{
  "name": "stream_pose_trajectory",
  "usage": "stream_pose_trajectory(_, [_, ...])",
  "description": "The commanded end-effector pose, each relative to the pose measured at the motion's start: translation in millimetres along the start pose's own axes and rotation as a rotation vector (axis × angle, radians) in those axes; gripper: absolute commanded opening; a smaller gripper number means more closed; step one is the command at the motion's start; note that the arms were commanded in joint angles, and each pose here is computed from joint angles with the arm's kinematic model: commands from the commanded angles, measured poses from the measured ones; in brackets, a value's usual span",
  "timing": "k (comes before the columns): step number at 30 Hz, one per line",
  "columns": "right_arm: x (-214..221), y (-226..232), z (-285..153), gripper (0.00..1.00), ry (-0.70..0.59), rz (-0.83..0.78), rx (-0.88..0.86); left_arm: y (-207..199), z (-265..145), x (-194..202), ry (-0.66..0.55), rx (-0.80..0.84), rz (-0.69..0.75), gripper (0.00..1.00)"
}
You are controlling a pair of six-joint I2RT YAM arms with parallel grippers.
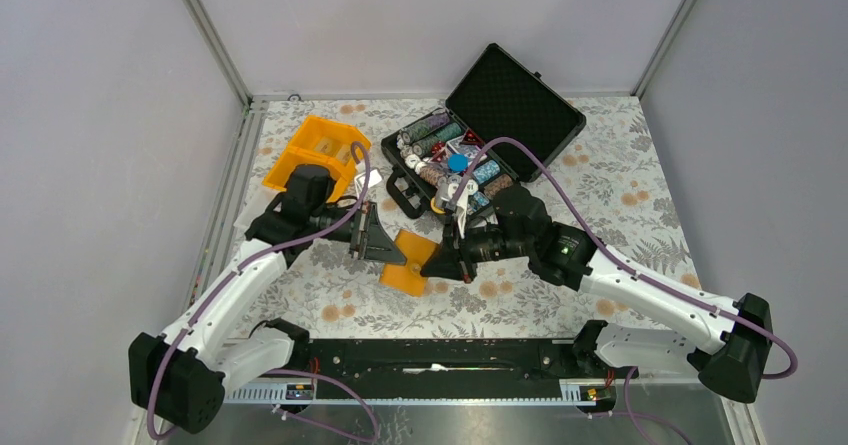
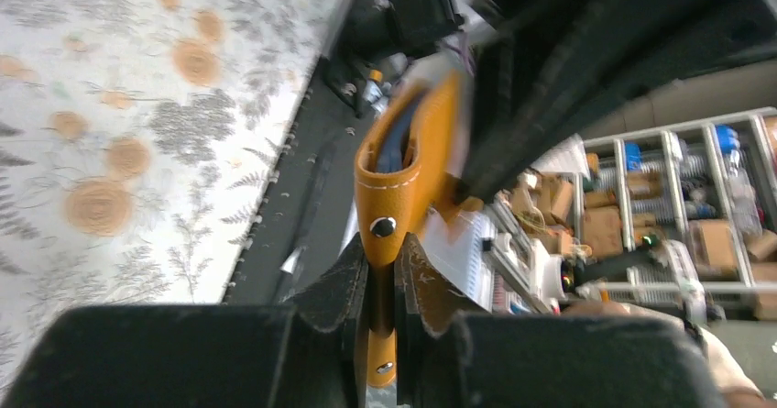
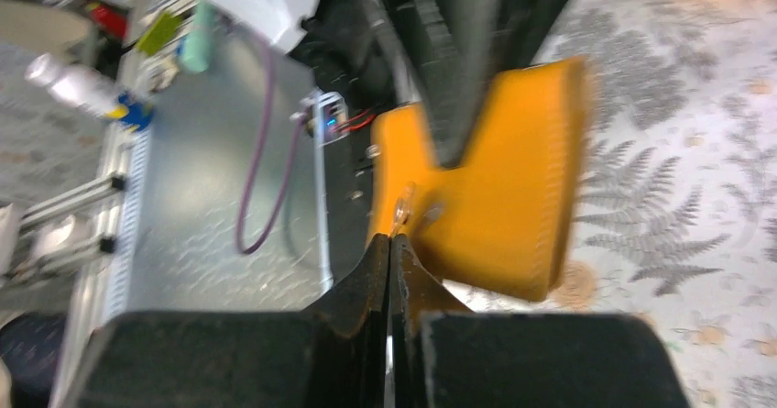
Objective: Put the credit cards into the card holder
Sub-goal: Open the card holder at the center of the board.
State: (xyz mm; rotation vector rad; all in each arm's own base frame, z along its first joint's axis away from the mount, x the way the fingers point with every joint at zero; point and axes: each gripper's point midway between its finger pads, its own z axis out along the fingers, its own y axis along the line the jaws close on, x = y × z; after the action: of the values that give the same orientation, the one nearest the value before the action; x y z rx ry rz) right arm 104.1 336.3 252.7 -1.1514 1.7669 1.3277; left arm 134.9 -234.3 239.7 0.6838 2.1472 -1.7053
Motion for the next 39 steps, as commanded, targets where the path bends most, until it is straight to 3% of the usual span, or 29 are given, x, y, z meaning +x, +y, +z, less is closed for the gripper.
stream_pose_trajectory(1, [-23, 67, -15, 0.00, -0.029, -0.082, -0.277, 47, -3, -28, -0.099, -0.201, 0.052, 0.00])
stream_pose_trajectory(11, [-24, 51, -1, 0.02, -0.029, -0.089, -0.222, 58, -1, -29, -0.096, -0.236, 0.016, 0.00])
stream_pose_trajectory(12, [-27, 47, -2, 0.11, -0.041, -0.094, -0.188, 61, -3, -33, -0.116, -0.266, 0.027, 0.00])
stream_pose_trajectory(15, [-39, 23, -12, 0.55, -0.135, -0.095, -0.008, 75, -21, -46, -0.219, -0.410, 0.052, 0.00])
stream_pose_trajectory(18, [-55, -6, -31, 0.71, -0.263, -0.069, 0.209, 89, -48, -60, -0.332, -0.610, 0.099, 0.00])
stream_pose_trajectory(25, [-69, -35, -27, 0.69, -0.413, 0.096, 0.337, 54, -58, -71, -0.469, -0.555, 0.257, 0.00])
stream_pose_trajectory(33, [-57, -66, 24, 0.70, -0.341, 0.264, 0.408, 53, -59, -72, -0.483, -0.554, 0.262, 0.00])
stream_pose_trajectory(36, [-56, -69, 33, 0.58, -0.355, 0.274, 0.429, 54, -62, -73, -0.494, -0.570, 0.262, 0.00])
stream_pose_trajectory(39, [-59, -62, 40, 0.53, -0.369, 0.264, 0.390, 56, -63, -73, -0.499, -0.581, 0.259, 0.00])
